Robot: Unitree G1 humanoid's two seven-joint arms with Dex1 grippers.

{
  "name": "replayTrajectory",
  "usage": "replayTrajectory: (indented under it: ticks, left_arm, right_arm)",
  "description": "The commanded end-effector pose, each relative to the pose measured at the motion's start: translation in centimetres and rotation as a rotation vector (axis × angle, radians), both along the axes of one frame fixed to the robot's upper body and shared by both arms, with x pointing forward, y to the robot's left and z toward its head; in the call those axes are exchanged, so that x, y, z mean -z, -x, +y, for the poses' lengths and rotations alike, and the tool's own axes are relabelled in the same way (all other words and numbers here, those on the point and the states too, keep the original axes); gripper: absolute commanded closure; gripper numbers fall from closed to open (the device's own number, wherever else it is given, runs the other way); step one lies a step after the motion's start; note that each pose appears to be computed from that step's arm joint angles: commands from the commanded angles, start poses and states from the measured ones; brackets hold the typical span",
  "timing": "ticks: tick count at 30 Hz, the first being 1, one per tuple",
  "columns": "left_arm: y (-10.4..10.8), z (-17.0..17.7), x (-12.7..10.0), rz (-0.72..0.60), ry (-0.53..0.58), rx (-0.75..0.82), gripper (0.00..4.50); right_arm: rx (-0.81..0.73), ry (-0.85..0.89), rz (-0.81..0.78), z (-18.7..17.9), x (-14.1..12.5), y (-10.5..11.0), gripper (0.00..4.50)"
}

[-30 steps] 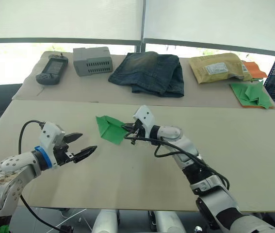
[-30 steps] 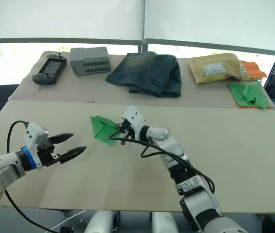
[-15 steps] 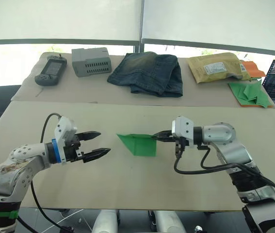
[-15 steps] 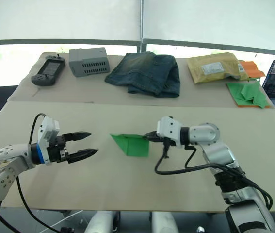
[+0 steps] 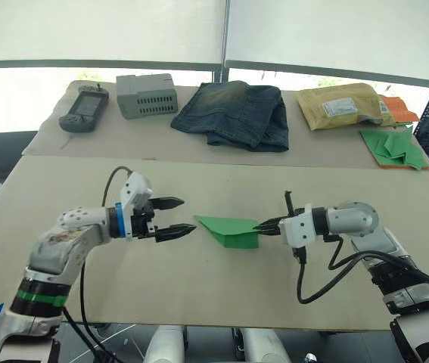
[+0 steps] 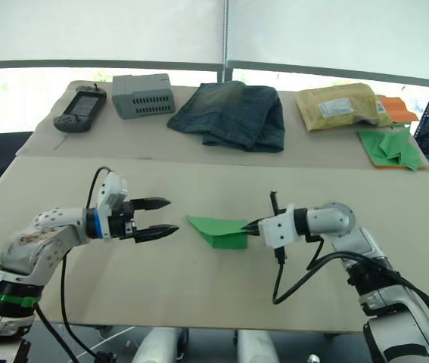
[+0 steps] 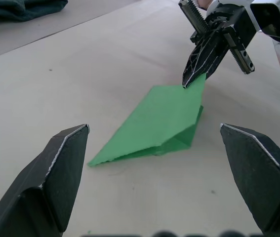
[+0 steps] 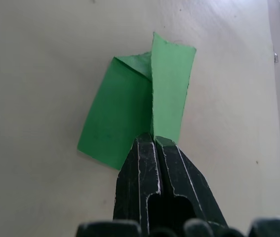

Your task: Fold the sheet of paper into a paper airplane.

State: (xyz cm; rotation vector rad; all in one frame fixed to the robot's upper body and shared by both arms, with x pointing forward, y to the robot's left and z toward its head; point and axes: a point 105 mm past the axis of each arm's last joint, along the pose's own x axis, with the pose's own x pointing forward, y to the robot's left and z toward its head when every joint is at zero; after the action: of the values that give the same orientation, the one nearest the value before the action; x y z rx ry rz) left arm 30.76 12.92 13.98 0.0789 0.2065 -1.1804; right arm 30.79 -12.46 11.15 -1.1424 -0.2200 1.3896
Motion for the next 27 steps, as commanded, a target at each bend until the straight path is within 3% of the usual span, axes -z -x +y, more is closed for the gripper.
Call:
replayTrajectory:
  ticks: [1,3,4,9,16,20,27]
  left_arm:
    - [-1.4,-1.6,-1.1,-0.093,-0.018,0.046,0.0]
    - [-2.1,-2.5,-0.6,-0.104,-0.035,0.061,0.0]
    - [-2.3,-2.8,-0.4,-0.105,-0.039,0.067,0.57]
    - [-3.6,-5.3,1.6,-0.1,-0.092,0.085,2.2]
    - [-2.8,-7.1,4.6,-0.09,-0.168,0.155,4.47]
    - [-2.6,-7.0,7.3,-0.062,-0.254,0.176,4.47]
    - [-2.4,-6.8,8.1,-0.055,-0.261,0.199,4.47]
  right_arm:
    - [-0.022,-0.007,-0.053,0.0,-0.5,0.1,4.47]
    - [-0.028,-0.005,-0.055,0.1,-0.3,0.2,4.47]
    - [-0.029,-0.006,-0.056,0.2,-0.3,0.3,4.5]
    - [-0.023,-0.01,-0.055,0.4,0.1,0.4,4.5]
    - [0.006,-0.014,-0.063,0.1,0.2,0.3,4.5]
    - [0.016,-0.029,-0.061,0.1,0.2,0.2,4.5]
    - [0.06,-0.111,0.046,0.5,0.2,0.8,4.5]
